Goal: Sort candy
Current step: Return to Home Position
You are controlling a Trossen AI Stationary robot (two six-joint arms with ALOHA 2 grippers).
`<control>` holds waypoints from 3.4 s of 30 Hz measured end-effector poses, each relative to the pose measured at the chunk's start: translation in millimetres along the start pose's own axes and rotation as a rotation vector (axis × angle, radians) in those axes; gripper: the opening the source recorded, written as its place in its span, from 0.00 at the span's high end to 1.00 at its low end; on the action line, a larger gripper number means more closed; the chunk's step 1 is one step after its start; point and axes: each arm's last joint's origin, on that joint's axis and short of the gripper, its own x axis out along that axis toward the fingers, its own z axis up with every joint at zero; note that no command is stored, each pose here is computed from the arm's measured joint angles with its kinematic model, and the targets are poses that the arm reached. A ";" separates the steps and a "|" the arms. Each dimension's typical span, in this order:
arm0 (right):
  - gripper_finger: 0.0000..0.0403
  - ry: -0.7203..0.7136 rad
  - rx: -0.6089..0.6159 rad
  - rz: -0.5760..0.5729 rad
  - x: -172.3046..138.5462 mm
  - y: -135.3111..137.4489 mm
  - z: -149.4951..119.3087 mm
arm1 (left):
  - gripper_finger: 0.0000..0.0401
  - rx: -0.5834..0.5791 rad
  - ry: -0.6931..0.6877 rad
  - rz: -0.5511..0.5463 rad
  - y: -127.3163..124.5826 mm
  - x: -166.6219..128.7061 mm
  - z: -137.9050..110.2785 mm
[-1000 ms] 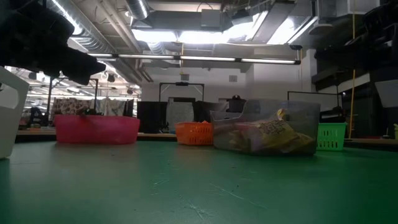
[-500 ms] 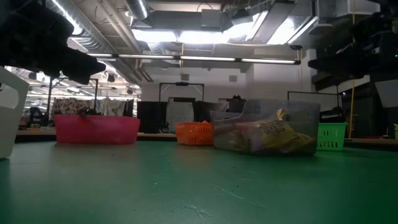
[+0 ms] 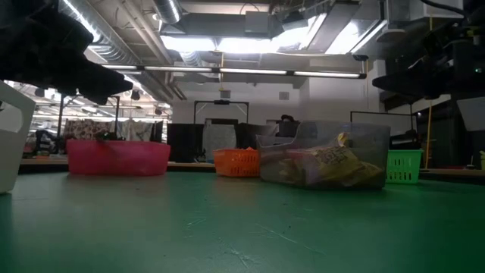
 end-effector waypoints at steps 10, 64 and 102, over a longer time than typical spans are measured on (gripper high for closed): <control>0.99 0.000 0.000 -0.002 0.0 -0.1 0.0 | 0.67 -0.002 0.000 -0.001 0.0 0.0 0.1; 0.99 -0.030 -0.001 -0.004 -1.7 -0.2 2.2 | 0.67 -0.014 -0.277 -0.018 -0.3 -20.7 21.7; 0.99 -0.032 -0.001 -0.005 -1.7 -0.2 2.4 | 0.67 0.167 -0.137 0.000 0.2 -17.4 8.4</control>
